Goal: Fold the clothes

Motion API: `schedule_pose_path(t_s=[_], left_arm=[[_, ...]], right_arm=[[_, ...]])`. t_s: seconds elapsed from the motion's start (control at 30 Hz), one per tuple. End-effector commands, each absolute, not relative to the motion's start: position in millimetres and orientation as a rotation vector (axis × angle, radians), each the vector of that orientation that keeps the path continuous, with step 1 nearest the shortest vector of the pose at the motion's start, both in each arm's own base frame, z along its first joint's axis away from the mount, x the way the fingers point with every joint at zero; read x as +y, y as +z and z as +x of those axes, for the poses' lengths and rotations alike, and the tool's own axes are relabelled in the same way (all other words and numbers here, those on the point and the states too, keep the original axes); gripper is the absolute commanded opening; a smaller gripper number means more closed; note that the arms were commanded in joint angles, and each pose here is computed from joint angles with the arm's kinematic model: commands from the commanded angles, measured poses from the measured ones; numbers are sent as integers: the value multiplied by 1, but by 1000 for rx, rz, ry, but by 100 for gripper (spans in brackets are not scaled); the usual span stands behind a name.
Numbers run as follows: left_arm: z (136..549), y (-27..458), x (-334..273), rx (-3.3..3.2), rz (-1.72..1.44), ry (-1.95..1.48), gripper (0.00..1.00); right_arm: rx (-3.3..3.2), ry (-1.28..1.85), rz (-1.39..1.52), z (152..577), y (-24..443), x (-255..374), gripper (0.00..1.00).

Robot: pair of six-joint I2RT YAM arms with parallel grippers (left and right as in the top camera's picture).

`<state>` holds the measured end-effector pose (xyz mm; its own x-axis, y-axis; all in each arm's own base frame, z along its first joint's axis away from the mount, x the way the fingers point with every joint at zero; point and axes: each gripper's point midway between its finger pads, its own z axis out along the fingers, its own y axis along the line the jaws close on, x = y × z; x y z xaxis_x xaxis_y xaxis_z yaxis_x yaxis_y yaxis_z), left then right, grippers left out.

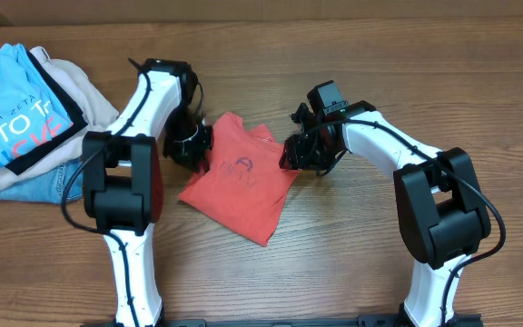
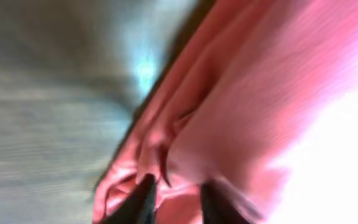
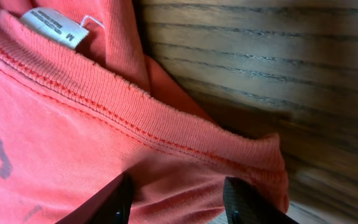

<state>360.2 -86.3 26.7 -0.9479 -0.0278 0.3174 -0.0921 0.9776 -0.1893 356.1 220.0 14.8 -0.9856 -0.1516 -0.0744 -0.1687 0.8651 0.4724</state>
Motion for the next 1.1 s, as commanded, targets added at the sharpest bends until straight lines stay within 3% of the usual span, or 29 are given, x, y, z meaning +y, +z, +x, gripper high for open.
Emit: schedule_pose_path(t_s=[0.0,0.03,0.07,0.27,0.53,0.93,1.07], left_arm=[[391,74,-84,-3008,74,393,60],[400,79,-83,-3056,72,408,80],[410,84,-82,-3104,69,425,83],[447,81,-89,-3240,-62,502,81],[459,52,-120,-3174,-173,769,85],[428,7,-170,-2888,-267,1070,86],[408,-5,-178,-2815,-335,1041,78]], right_arm=[[2966,740,-278,367,21,219,52],[2967,739,-278,367,21,219,52],[2968,739,-278,367,21,219,52],[2968,740,-277,367,21,219,52],[2968,739,-277,367,21,219,52],[2969,739,-277,367,20,219,52],[2969,738,-277,367,20,219,52]])
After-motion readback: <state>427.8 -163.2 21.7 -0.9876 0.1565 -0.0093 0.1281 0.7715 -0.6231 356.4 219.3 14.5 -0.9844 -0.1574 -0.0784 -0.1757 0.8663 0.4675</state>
